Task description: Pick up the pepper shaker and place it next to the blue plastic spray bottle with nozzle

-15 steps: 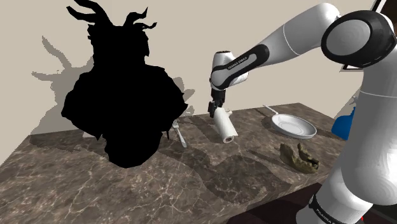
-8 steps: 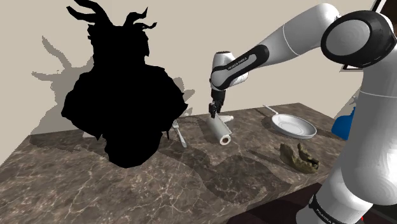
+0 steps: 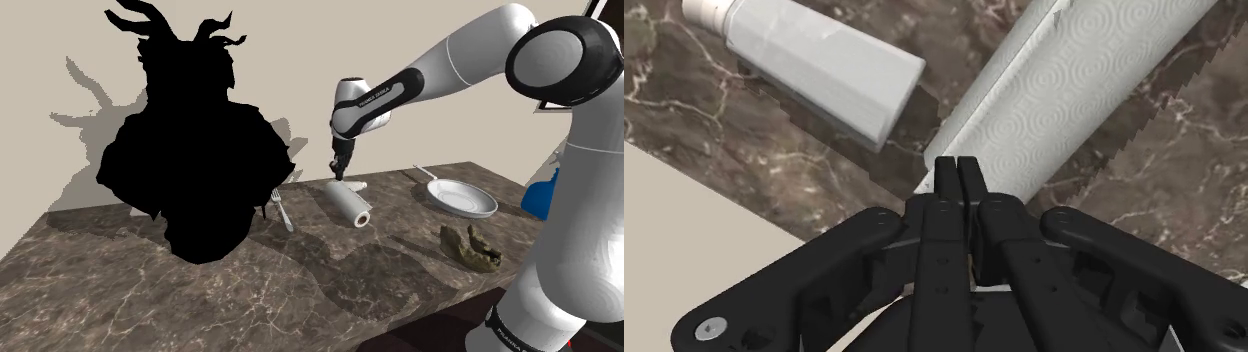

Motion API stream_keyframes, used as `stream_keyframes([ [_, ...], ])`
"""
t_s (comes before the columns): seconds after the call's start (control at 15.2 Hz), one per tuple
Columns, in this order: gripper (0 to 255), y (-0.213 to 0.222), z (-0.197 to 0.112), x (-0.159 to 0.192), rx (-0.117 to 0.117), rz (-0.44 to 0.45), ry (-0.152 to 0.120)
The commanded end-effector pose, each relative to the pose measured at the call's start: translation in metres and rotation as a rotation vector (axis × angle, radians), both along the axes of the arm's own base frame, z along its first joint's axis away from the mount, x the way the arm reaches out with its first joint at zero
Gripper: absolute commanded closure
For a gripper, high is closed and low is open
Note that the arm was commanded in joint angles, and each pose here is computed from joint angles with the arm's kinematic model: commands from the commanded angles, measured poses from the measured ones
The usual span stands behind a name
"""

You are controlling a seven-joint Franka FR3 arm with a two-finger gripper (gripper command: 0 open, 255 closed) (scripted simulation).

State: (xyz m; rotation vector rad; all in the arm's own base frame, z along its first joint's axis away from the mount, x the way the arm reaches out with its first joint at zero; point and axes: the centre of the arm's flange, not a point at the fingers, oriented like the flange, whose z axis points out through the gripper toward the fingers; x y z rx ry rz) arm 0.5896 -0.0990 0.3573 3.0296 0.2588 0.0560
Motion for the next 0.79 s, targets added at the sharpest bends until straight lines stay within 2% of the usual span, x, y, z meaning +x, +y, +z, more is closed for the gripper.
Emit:
stream_keyframes([
  [0.0,255,0.000,0.000,0.000,0.000,0.000,0.000],
  [0.07,0,0.000,0.000,0.000,0.000,0.000,0.000],
  [0.26,0,-0.053,-0.009,-0.021,0.107,0.401,0.006],
  [0.53,0,-0.125,-0.031,-0.014,0.250,0.937,0.015],
  [0.59,0,-0.136,-0.035,-0.009,0.273,1.023,0.016],
  [0.73,0,-0.134,-0.045,-0.010,0.273,1.023,0.016],
])
